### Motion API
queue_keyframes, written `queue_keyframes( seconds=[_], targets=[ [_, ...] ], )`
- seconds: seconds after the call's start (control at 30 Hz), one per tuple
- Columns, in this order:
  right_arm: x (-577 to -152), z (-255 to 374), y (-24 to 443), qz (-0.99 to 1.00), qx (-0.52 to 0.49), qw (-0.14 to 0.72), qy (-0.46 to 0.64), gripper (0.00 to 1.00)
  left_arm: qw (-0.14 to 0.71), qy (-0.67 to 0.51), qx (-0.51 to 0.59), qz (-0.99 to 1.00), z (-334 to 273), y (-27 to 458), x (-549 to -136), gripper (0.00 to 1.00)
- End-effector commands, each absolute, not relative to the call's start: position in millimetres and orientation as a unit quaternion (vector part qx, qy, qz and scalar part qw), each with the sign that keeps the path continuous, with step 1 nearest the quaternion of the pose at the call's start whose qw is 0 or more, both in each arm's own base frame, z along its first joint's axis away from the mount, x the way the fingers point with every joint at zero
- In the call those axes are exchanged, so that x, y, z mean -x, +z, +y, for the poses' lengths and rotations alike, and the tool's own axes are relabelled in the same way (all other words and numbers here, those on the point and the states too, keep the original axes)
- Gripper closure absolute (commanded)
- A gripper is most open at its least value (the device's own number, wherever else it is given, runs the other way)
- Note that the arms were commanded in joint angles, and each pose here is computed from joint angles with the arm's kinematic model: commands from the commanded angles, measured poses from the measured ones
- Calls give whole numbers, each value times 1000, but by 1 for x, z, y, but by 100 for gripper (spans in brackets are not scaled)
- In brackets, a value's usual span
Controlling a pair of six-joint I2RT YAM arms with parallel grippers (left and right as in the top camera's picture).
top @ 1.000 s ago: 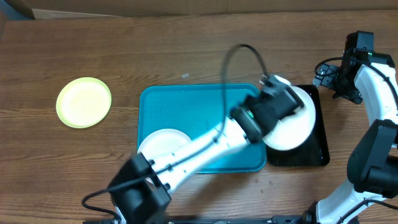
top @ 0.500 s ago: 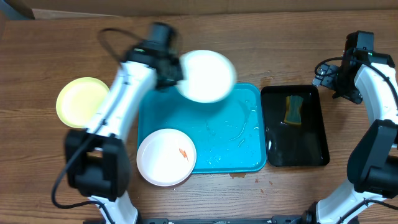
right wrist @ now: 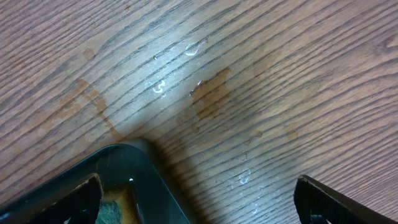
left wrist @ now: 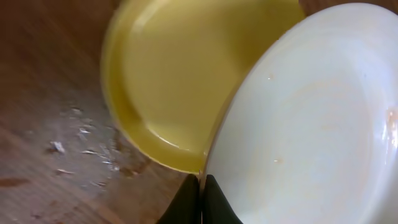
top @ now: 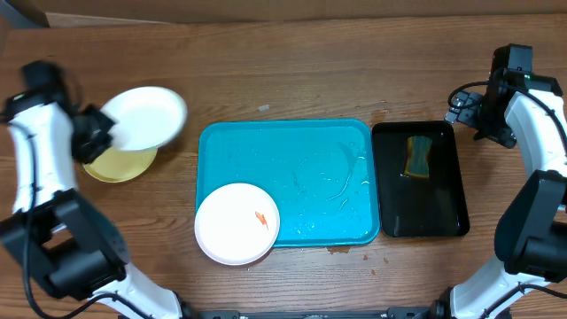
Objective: Clean dirty plates on tray and stack at the side
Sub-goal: 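Swing the white plate left and lower it onto the yellow plate, then open the left gripper to release the white plate and withdraw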
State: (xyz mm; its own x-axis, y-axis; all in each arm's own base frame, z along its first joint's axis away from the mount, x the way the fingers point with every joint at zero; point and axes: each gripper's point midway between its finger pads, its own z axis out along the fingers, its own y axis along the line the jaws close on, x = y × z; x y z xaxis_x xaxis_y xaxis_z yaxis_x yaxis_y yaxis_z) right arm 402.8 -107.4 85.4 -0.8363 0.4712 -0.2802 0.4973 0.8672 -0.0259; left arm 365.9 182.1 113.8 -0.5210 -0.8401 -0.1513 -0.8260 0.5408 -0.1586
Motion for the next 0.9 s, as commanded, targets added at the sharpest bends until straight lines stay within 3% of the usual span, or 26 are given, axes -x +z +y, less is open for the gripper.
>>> queue_keyframes(
  seconds=[0.0,0.53,0.6,0.7,0.73,0.8,0.87],
  targets=[
    [-408,-109,101,952,-258,156,-49,0,122,-14,516,848,220,126,-347,96],
    [-408,-109,101,952,-258,156,-48,0,138,-1,528,838,237,75,-338,95],
    [-408,-109,101,952,-258,156,-48,0,144,-5,527,838,237,75,-341,84],
    [-408,-109,101,952,-258,156,-48,0,153,-40,508,847,227,78,-352,41],
    [-408,-110,101,952,-258,156,-48,0,155,-61,496,852,221,79,-356,33],
    [-408,-110,101,952,-258,156,-48,0,158,-125,470,859,200,84,-366,25],
    [-408,-109,101,952,-258,156,-48,0,155,-168,463,857,186,89,-371,25]
  ],
)
